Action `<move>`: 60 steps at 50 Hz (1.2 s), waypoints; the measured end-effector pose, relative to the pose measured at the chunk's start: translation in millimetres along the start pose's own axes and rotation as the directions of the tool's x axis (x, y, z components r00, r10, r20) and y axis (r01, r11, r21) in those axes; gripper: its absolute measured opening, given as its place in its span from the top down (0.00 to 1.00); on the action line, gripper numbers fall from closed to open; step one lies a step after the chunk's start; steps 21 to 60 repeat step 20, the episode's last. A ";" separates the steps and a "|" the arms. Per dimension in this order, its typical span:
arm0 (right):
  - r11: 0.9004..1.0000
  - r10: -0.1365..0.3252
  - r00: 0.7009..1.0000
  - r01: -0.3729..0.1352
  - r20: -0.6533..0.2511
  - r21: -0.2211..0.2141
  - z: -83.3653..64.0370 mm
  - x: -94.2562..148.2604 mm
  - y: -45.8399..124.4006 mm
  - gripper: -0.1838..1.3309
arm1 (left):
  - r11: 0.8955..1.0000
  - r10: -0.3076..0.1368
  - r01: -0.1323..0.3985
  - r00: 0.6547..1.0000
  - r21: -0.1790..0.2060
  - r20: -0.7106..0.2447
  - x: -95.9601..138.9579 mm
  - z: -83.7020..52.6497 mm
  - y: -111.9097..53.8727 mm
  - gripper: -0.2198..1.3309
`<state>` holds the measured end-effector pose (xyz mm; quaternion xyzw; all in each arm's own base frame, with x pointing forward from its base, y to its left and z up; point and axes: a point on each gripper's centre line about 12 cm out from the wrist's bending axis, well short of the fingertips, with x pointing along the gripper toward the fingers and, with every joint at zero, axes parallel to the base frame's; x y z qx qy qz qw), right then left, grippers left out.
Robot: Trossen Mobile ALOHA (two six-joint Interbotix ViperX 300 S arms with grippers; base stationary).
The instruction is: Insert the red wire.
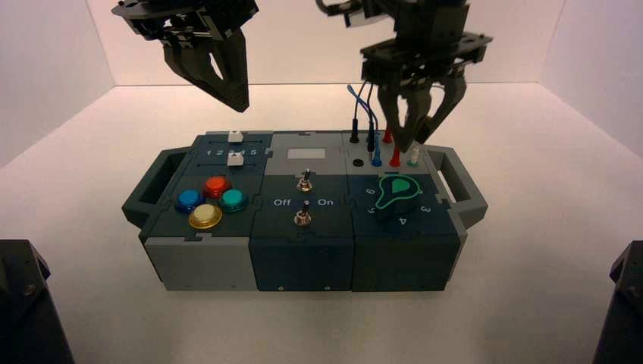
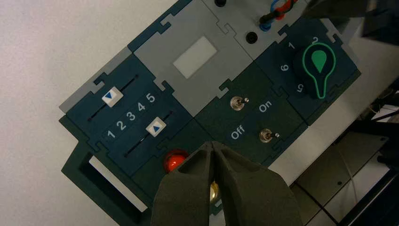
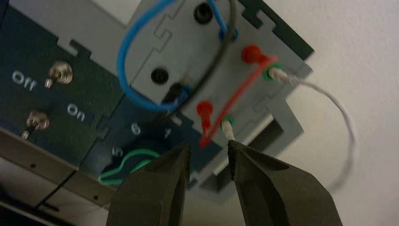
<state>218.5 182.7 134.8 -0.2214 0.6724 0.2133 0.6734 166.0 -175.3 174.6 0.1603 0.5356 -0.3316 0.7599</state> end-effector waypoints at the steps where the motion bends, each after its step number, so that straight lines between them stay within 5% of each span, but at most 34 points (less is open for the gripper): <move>1: 1.000 -0.002 1.000 0.002 -0.008 0.001 -2.0 -2.6 -0.8 0.29 | 1.000 0.000 0.000 1.000 0.000 -0.003 0.7 -0.6 0.1 0.96; 17: 1.000 0.000 1.000 0.000 0.018 -0.009 -13.4 -14.9 -1.8 0.30 | 1.000 0.017 -0.017 1.000 -0.020 0.004 -0.6 0.7 7.7 0.96; 60: 1.000 0.000 1.000 0.000 0.023 -0.011 -13.6 -14.6 -1.4 0.30 | 0.999 0.019 -0.019 1.000 -0.026 0.005 -0.4 1.0 9.2 0.96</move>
